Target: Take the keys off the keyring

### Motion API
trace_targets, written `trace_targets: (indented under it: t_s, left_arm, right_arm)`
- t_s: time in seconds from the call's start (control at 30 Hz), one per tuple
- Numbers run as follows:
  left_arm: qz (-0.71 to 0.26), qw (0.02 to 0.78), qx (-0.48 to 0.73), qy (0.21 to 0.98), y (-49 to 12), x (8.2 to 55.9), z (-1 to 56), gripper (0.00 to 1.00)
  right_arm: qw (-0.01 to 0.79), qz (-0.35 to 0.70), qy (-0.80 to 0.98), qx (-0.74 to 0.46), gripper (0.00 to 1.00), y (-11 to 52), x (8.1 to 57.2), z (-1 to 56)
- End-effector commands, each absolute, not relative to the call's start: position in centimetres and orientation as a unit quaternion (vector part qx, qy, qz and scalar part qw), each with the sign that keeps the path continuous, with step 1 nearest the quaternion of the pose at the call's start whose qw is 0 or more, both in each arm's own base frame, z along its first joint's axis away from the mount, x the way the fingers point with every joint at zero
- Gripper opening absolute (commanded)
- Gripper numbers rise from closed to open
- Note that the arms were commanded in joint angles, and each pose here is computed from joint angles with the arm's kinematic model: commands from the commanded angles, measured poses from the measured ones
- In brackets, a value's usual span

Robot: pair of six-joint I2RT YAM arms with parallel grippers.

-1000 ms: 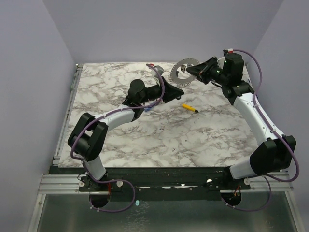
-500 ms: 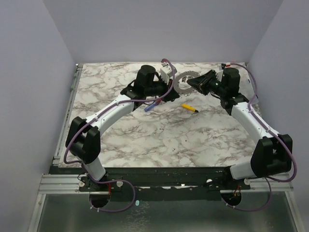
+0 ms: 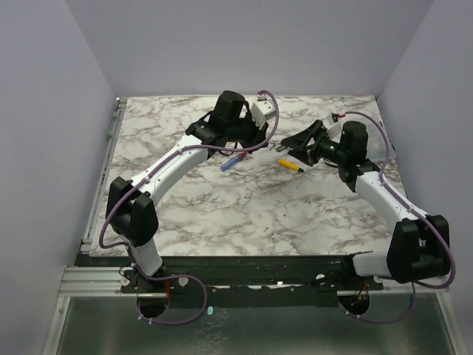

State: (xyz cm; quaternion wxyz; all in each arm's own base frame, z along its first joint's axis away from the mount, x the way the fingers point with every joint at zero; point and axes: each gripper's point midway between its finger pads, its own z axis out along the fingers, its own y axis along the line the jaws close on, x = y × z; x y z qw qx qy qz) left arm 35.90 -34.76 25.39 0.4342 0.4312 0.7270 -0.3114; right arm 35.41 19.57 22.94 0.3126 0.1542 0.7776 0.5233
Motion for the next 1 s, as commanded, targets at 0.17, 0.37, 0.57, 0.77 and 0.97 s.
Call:
trace_targets:
  t_s: [0.17, 0.37, 0.57, 0.77, 0.97]
  left_arm:
    - [-0.281, 0.398, 0.508, 0.71, -34.4, 34.1, 25.0, 0.0]
    - [-0.253, 0.344, 0.562, 0.708, -34.2, 32.4, 23.7, 0.0]
    - [-0.218, 0.282, 0.619, 0.7, -33.4, 30.7, 23.1, 0.0]
    - [-0.2, 0.265, 0.645, 0.689, -32.9, 30.3, 23.3, 0.0]
    - [-0.164, 0.292, 0.669, 0.663, -33.2, 30.9, 24.7, 0.0]
  right_arm:
    - [0.302, 0.539, 0.786, -0.023, 0.89, 20.0, 29.7, 22.4]
    - [0.298, 0.583, 0.747, -0.113, 0.9, 19.3, 27.2, 23.7]
    - [0.241, 0.649, 0.693, -0.203, 0.86, 19.1, 24.4, 26.0]
    - [0.193, 0.675, 0.677, -0.22, 0.83, 18.7, 21.9, 25.5]
    - [0.217, 0.674, 0.661, -0.248, 0.8, 18.6, 20.8, 25.4]
